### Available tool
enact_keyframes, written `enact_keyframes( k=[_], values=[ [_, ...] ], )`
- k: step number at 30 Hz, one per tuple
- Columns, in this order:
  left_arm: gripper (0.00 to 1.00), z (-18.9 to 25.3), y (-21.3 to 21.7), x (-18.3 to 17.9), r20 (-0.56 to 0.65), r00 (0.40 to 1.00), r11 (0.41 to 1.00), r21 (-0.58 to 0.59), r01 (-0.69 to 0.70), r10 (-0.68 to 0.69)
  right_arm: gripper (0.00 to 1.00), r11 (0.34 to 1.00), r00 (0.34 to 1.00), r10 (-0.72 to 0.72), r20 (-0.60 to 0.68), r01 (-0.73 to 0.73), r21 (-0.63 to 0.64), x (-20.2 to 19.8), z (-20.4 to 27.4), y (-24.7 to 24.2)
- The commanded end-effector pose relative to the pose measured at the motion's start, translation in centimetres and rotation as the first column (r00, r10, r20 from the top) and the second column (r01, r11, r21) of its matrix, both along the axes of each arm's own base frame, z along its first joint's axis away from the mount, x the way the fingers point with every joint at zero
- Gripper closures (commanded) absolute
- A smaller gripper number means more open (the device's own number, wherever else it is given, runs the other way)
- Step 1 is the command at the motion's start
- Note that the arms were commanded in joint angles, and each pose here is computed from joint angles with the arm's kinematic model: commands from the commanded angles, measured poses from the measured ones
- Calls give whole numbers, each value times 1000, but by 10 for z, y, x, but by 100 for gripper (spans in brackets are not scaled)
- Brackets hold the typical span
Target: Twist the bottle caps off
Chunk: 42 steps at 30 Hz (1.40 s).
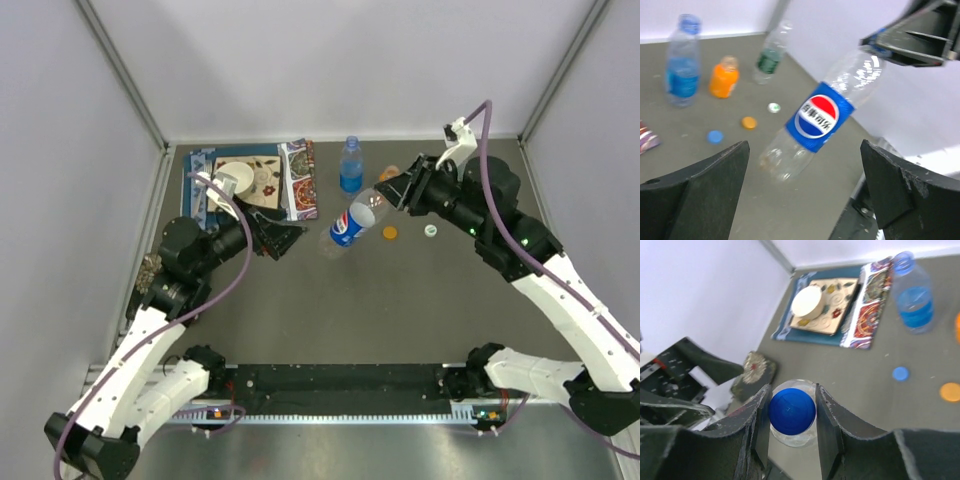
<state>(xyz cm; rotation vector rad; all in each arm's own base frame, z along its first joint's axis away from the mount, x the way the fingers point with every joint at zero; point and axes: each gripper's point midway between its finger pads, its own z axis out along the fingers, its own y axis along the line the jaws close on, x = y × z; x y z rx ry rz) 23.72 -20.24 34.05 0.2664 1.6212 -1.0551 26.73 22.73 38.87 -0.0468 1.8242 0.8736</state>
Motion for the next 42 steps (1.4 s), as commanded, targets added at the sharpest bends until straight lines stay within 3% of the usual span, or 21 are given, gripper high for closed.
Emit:
enact_keyframes(
  k=[1, 10, 17, 27, 38, 42],
  values=[
    [2, 51, -28, -51, 251, 916, 932, -104, 347, -313, 100, 966, 975, 222, -24, -216, 144, -29, 33, 28],
    [2, 45, -47, -68, 253, 841, 864, -34, 502, -478, 100, 929, 944, 330, -1, -324, 180, -39, 56, 43],
    [2, 23, -54, -53, 182, 874, 889, 6, 457, -451, 100, 902, 922, 386, 21, -382, 203, -42, 67, 53],
    [2, 17, -68, -47, 161, 862, 874, 8, 486, -480, 100, 891, 910, 413, 27, -410, 196, -45, 66, 59],
    [17, 19, -77, -49, 172, 842, 856, 20, 517, -512, 100, 872, 888, 458, 30, -455, 182, -56, 64, 70],
    [31, 16, -82, -50, 165, 830, 843, 24, 537, -533, 100, 870, 885, 465, 23, -462, 175, -57, 59, 73]
  ],
)
